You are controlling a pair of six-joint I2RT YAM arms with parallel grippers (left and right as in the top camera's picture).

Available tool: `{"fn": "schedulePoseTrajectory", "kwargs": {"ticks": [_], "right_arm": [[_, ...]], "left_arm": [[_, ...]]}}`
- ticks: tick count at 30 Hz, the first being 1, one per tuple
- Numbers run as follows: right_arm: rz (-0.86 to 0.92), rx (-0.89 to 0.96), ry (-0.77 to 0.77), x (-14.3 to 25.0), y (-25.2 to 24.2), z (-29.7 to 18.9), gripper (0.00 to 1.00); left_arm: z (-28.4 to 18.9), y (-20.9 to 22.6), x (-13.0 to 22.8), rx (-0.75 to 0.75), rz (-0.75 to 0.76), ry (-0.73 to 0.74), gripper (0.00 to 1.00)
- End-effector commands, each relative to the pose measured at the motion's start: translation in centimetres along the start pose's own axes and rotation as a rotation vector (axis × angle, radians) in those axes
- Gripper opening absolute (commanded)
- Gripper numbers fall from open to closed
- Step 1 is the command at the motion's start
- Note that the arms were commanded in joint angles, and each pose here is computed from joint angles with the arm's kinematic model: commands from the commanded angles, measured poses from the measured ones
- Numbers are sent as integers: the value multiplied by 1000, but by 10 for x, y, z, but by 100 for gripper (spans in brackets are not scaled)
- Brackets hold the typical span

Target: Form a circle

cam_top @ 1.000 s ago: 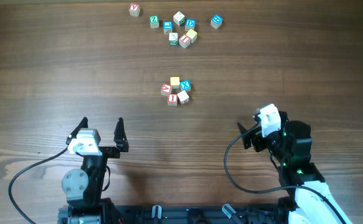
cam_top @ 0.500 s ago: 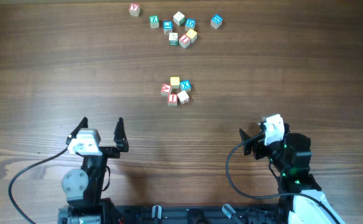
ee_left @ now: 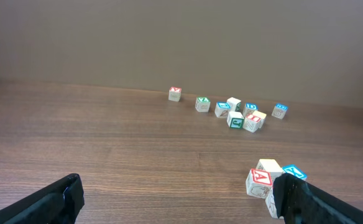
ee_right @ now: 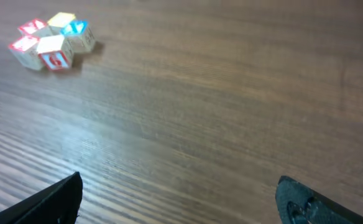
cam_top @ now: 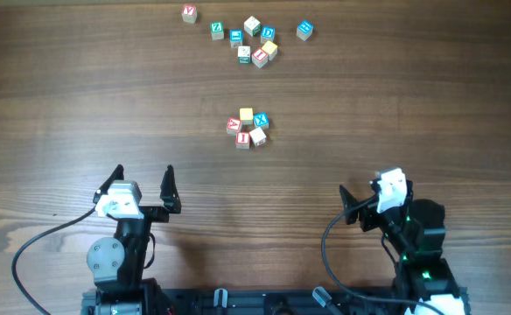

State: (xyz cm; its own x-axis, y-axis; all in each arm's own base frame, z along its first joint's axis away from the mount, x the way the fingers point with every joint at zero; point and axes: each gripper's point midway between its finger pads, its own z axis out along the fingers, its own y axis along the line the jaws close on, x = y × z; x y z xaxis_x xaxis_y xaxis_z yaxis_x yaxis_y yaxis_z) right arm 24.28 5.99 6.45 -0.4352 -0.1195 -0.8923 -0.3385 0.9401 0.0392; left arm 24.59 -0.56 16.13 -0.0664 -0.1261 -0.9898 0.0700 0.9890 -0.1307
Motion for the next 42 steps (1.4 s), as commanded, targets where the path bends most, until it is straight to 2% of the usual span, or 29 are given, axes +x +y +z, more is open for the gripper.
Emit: {"fn": "schedulePoseTrajectory", "kwargs": {"ticks": [1, 18, 42], "right_arm": [[-34, 6, -97, -22, 0, -8, 100], [-143, 49, -492, -102, 6, -58, 100], [-145, 50, -489, -101, 6, -57, 100]], "left_arm": [[0, -2, 1, 8, 19, 1, 100], [0, -2, 1, 8, 19, 1, 100], [0, -2, 1, 8, 19, 1, 100]]}}
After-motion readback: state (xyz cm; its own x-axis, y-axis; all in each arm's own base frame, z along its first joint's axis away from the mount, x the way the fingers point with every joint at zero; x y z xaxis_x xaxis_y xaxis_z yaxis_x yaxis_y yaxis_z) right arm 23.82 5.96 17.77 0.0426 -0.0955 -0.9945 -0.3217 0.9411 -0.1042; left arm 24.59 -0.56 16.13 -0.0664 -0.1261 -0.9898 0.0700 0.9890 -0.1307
